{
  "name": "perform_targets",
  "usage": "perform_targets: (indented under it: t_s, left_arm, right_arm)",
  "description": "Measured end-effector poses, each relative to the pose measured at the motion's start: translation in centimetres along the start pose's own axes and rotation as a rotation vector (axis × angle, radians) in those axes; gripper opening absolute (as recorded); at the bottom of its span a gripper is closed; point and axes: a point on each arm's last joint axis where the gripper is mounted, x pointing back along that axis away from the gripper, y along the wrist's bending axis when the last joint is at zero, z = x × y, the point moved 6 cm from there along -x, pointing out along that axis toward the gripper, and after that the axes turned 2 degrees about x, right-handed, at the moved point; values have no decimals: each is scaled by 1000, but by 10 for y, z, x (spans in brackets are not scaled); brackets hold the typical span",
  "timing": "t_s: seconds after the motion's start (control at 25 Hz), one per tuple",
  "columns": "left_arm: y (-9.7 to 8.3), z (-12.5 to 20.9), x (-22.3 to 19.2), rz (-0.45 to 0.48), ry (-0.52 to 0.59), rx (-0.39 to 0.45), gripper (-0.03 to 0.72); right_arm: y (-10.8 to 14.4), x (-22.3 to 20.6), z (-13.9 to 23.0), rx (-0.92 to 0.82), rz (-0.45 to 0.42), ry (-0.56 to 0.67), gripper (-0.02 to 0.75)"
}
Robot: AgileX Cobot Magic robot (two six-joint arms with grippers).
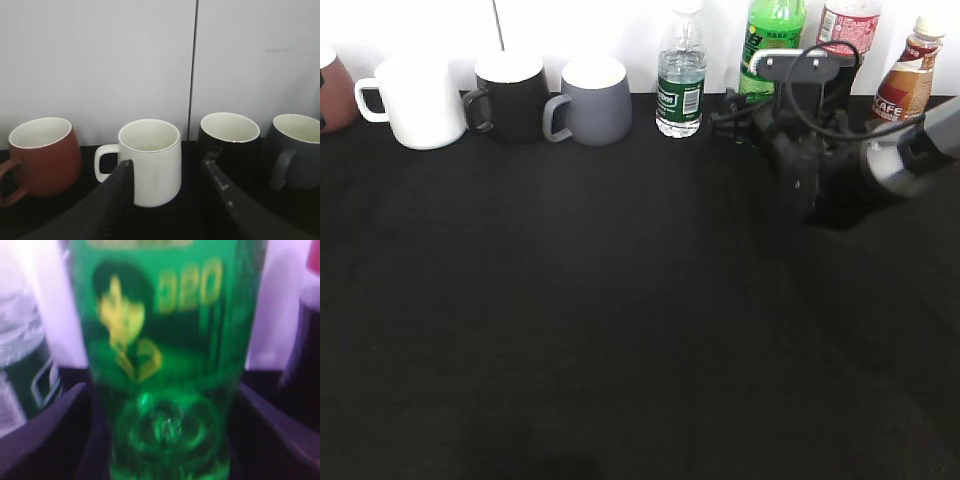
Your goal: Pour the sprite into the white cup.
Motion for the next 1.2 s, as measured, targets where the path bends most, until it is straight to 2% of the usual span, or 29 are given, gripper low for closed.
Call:
perform_targets:
  t_s: [0.16,0.28,0.4,0.56,0.6,0.64,0.72,0.76,0.84,0.88,1.04,1.12,1.2]
  left_arm:
    - [0,0,0,2,0,-3,330]
    - [-2,7,3,3,67,-9,330]
    - [-13,9,15,14,246,-26,372]
    - [-24,6,49,14,553,-35,424]
    - [-27,6,61,13,633,-21,443]
    - [-28,3,76,11,707,-7,468]
    - [-27,-8,111,6,793,4,529]
    - [-26,-10,133,3,829,1,543]
    - [-22,-17,180,3,837,1,563]
    - [-20,-20,201,6,816,1,573]
    - [-13,-17,254,25,618,-12,582]
    - [-10,0,262,30,598,-26,582]
    - [-9,11,261,34,617,-42,582]
  right_arm:
    - [-9,20,-11,9,13,-16,617]
    - [-12,48,-34,-2,-19,58,607]
    - [0,83,-78,31,-169,267,596]
    - [16,167,-92,66,-428,694,595]
    - [10,190,-93,54,-419,814,595]
    - [-4,211,-96,89,-371,902,594]
    - [-28,250,-127,135,-316,906,595]
    - [-37,269,-146,134,-311,863,595]
    - [-53,312,-173,126,-312,782,595]
    - [-61,333,-174,125,-311,754,596]
    - [-92,402,-115,155,-288,771,602]
    - [-106,416,-95,191,-251,714,603]
    - [-108,422,-89,181,-258,675,604]
